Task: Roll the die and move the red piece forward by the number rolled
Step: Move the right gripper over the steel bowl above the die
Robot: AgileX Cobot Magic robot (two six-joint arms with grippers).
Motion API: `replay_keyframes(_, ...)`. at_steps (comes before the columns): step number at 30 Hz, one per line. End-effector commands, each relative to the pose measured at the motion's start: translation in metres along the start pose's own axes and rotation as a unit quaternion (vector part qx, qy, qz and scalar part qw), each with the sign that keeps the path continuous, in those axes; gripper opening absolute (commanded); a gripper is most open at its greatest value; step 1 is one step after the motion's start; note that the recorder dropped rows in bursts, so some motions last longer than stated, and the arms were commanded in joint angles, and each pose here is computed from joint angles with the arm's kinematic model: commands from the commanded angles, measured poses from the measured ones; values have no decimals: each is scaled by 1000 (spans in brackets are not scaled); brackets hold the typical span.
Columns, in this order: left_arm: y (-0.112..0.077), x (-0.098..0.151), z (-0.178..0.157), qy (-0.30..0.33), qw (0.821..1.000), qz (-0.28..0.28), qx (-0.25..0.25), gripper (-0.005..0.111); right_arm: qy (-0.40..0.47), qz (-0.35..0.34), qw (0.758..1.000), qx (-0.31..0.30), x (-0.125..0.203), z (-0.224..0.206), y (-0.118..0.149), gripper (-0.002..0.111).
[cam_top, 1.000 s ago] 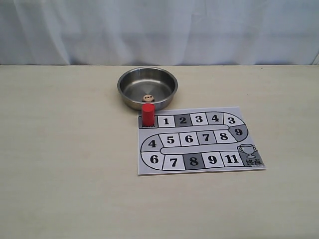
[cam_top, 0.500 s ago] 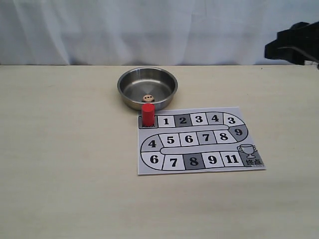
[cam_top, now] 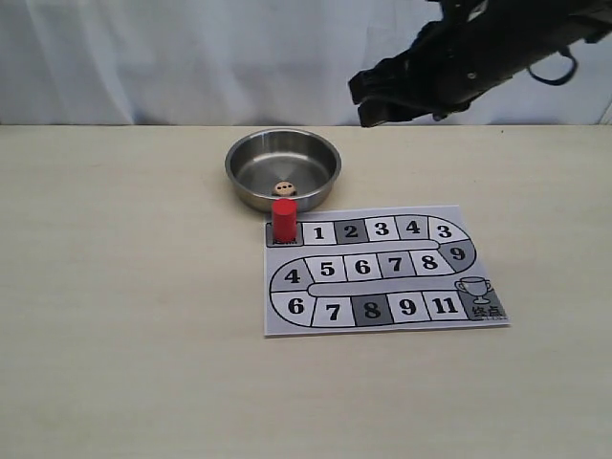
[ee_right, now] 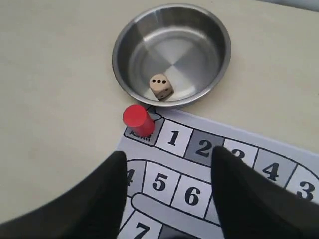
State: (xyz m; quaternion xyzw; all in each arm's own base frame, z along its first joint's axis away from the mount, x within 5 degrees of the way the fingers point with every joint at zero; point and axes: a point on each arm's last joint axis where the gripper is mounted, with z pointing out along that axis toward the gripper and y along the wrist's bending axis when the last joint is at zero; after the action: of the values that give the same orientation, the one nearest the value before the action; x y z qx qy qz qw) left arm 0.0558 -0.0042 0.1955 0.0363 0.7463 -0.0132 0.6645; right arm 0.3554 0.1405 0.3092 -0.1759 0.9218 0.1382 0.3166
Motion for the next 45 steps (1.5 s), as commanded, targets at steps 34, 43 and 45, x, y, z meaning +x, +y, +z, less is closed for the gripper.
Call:
replay_keyframes(34,0,0,0,-4,1000,-3,1,0,27,54,998,31,-35,192,20,62)
replay_keyframes(43,0,0,0,-4,1000,-3,1,0,27,93,995,32,-38,203,20,62)
replay_keyframes(45,0,0,0,-4,1000,-3,1,0,30,106,993,33,-36,208,19,62)
